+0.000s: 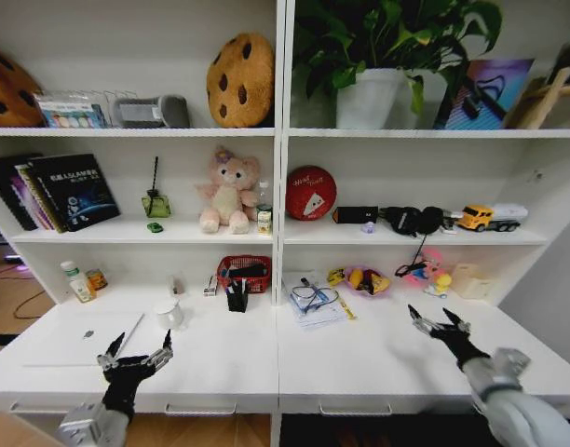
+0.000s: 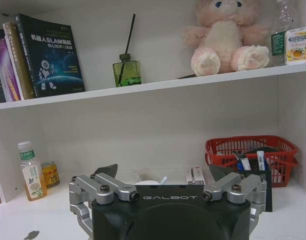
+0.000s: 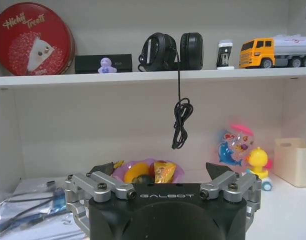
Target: Organize the objects on the table.
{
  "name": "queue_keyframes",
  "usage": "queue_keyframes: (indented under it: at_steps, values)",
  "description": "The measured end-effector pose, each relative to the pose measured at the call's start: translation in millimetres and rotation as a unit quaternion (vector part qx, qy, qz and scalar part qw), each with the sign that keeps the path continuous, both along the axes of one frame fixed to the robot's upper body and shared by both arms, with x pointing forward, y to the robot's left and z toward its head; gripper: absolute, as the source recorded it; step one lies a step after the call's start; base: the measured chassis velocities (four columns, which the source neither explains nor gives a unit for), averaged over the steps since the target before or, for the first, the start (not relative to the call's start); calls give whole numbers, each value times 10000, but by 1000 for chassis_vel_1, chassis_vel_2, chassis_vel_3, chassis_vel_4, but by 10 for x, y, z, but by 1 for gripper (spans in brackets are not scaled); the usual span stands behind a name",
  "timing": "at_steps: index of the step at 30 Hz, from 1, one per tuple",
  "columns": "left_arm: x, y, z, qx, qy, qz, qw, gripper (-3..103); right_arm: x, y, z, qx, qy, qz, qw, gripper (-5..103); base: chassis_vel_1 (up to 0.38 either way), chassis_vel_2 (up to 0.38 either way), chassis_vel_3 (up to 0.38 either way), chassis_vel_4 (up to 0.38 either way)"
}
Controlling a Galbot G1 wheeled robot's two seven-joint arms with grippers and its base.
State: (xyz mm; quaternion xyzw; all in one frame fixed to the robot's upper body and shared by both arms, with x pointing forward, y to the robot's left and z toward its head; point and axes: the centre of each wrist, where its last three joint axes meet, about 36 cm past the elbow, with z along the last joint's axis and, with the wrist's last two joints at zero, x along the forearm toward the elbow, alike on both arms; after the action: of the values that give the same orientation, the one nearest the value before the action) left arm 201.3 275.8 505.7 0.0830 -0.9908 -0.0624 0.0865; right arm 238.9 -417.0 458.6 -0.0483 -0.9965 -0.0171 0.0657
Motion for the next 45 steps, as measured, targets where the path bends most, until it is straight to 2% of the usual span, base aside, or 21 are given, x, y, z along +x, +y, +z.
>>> queue_keyframes:
  at_steps: [1, 3, 6, 13, 45]
  values:
    - [0, 0, 0, 0, 0, 0, 10000, 100, 0, 0, 0, 0, 0, 0, 10000, 100, 0, 0, 0, 0]
    - [0, 0, 0, 0, 0, 2, 10000, 100, -367, 185, 31, -34, -131, -136, 9998, 100, 0, 0, 0, 0]
    - [0, 0, 0, 0, 0, 1, 10000, 100, -528, 324, 70, -145, -227, -180, 9995, 100, 0, 0, 0, 0]
    - [0, 0, 0, 0, 0, 1, 10000, 100, -733, 432, 117, -291, -203, -128, 9993, 100, 0, 0, 0, 0]
    - [0, 0, 0, 0, 0, 1, 10000, 100, -730, 444, 57, -291, -195, -64, 9994, 100, 19, 23, -24, -24]
